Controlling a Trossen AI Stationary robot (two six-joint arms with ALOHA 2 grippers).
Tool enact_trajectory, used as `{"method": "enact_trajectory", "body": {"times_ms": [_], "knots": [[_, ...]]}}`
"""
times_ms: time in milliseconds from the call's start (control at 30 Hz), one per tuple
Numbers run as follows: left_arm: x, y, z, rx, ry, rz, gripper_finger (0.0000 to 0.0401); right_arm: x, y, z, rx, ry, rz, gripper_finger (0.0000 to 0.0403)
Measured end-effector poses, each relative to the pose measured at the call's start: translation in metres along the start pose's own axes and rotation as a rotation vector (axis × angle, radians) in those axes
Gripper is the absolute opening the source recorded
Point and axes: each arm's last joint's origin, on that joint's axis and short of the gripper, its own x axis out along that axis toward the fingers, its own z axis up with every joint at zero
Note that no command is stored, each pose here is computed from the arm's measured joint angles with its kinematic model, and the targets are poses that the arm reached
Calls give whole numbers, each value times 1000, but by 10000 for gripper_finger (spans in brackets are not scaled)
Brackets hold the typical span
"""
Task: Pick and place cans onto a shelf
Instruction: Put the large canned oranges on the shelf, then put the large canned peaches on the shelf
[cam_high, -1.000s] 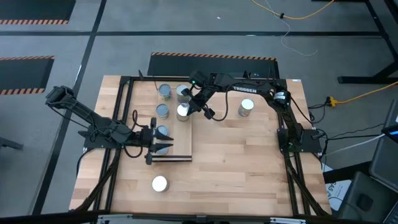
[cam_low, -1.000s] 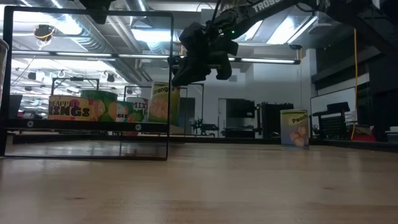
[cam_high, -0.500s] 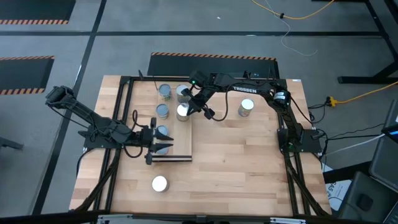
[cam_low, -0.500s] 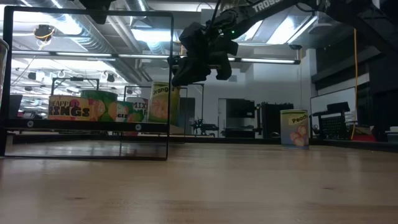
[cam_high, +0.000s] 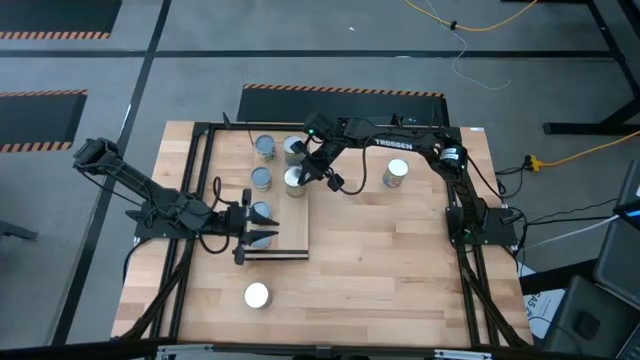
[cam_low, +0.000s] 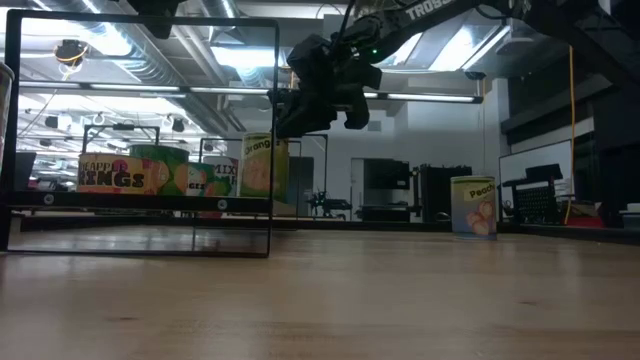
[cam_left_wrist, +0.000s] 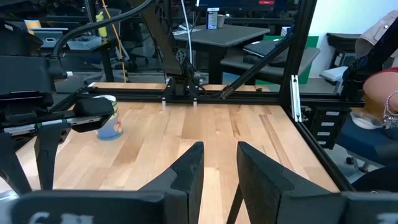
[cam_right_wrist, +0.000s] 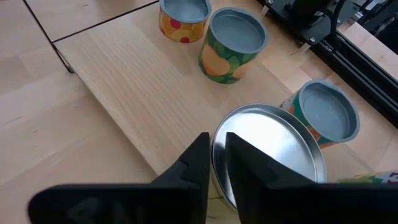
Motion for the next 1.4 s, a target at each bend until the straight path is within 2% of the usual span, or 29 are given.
{"method": "enact_trajectory", "body": {"times_ms": [267, 633, 933, 1100, 1400], "knots": [[0, 0, 0, 0, 0, 0, 89, 0, -1, 0, -5, -3, -5, 89], [0, 0, 0, 0, 0, 0, 89, -5, 1, 4, -2, 6, -7, 91], [0, 0, 0, 2, 3, 0, 89, -56, 19, 38, 41, 150, -54, 91], [0, 0, 0, 8, 3, 1, 89, -92, 41, 57, 139, 252, -57, 91], [2, 4, 1, 5, -3, 26, 89, -151, 86, 86, 351, 306, -15, 91]]}}
